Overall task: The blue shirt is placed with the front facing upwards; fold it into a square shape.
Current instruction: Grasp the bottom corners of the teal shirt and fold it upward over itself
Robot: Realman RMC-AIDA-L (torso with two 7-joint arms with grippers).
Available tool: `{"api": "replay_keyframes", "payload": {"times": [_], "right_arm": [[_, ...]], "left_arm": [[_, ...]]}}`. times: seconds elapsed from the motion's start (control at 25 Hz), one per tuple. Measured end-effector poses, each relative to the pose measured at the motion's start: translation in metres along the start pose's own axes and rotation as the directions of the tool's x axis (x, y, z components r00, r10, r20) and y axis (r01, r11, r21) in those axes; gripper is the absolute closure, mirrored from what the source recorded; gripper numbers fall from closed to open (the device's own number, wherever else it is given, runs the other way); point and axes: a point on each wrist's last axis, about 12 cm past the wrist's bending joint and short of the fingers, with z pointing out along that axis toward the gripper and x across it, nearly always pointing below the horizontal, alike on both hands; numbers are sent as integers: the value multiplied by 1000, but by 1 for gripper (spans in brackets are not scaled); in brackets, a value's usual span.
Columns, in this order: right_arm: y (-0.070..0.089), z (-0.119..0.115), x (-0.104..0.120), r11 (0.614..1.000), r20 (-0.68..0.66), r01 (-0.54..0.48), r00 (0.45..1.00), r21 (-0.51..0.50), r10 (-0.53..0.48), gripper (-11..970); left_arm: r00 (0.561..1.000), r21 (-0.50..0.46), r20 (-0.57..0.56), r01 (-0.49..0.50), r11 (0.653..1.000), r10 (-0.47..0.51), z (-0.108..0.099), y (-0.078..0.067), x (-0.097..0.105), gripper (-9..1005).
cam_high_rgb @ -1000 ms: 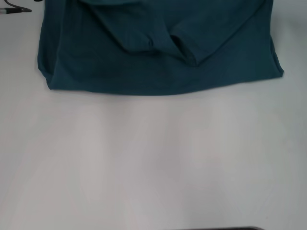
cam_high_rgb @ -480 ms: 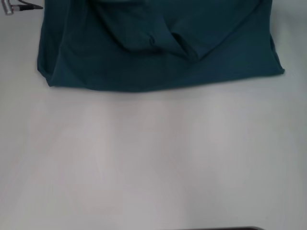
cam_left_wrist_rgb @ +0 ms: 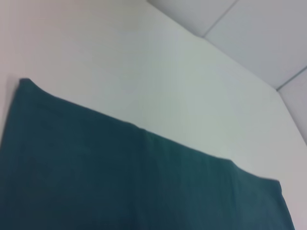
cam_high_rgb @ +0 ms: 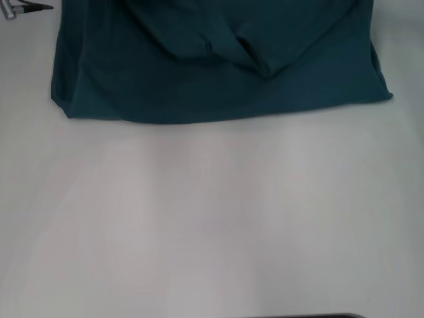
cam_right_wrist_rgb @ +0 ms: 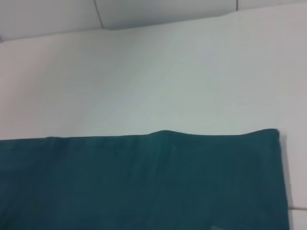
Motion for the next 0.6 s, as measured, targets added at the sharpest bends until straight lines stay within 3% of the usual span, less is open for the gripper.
{"api": "replay_keyframes", "payload": {"times": [0.6], "right_arm": [[5, 5, 1, 999, 21, 41, 999, 31, -41, 943]], "left_arm": [[999, -11, -19, -37, 999, 37, 5, -2, 6, 942]]}}
